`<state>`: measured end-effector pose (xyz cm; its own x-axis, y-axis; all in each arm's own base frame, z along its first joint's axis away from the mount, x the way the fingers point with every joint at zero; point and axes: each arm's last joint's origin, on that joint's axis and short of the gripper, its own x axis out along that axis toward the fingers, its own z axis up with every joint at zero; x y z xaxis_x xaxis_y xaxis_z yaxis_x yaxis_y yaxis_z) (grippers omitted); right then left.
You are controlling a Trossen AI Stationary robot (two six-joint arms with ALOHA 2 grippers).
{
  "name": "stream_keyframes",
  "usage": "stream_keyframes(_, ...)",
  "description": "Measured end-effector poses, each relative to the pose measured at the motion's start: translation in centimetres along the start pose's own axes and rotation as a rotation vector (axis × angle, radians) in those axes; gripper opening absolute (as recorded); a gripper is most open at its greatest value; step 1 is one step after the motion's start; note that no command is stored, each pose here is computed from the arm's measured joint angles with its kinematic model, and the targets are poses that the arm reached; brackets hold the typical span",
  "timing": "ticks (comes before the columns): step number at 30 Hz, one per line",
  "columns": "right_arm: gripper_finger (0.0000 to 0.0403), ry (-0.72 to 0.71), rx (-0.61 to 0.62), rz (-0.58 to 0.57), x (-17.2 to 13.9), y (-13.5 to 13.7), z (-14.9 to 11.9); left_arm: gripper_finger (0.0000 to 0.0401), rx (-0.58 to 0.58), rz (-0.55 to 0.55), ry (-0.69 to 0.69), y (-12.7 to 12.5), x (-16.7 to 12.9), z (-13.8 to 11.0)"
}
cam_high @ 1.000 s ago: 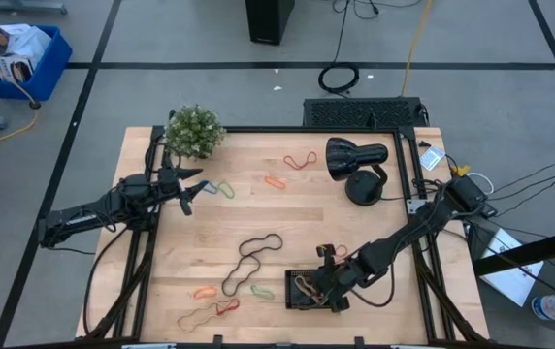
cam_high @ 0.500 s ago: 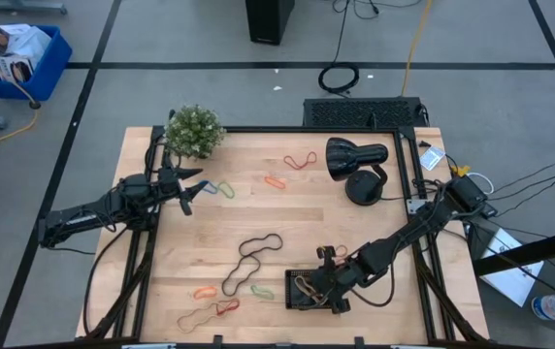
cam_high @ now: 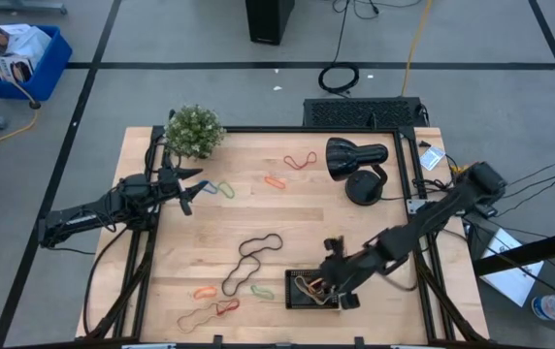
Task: Pick and place rubber bands into bin
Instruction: Put the middle red rubber band into the black bin
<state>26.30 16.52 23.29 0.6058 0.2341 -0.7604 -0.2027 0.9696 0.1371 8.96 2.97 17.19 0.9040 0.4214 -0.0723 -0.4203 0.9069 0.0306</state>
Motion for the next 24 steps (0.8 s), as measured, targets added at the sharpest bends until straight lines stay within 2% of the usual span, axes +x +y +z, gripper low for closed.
stream_keyframes(4, 0.0129, -0.056, 0.021, -0.037, -3.3, -0.6, 0.4, 0.0216, 0.0, 0.0, 0.0, 0.0, 0.0, 0.0)
stream_keyframes(7, 0.013, -0.014, 0.03, -0.146, -5.0, -1.4, -0.5, 0.0216, 0.0, -0.001, 0.0, 0.0, 0.0, 0.0)
stream_keyframes(10, 0.013, 0.061, 0.095, -0.25, -5.6, -2.2, -1.5, 0.0216, 0.0, 0.0, 0.0, 0.0, 0.0, 0.0)
stream_keyframes(15, 0.013, 0.167, 0.184, -0.333, -4.4, -2.8, -2.4, 0.0216, 0.0, 0.0, 0.0, 0.0, 0.0, 0.0)
stream_keyframes(20, 0.013, 0.284, 0.21, -0.408, -2.2, -3.8, -3.1, 0.0216, 0.0, 0.0, 0.0, 0.0, 0.0, 0.0)
stream_keyframes(24, 0.013, 0.405, 0.251, -0.38, -0.5, -4.8, -4.2, 0.0216, 0.0, 0.0, 0.0, 0.0, 0.0, 0.0)
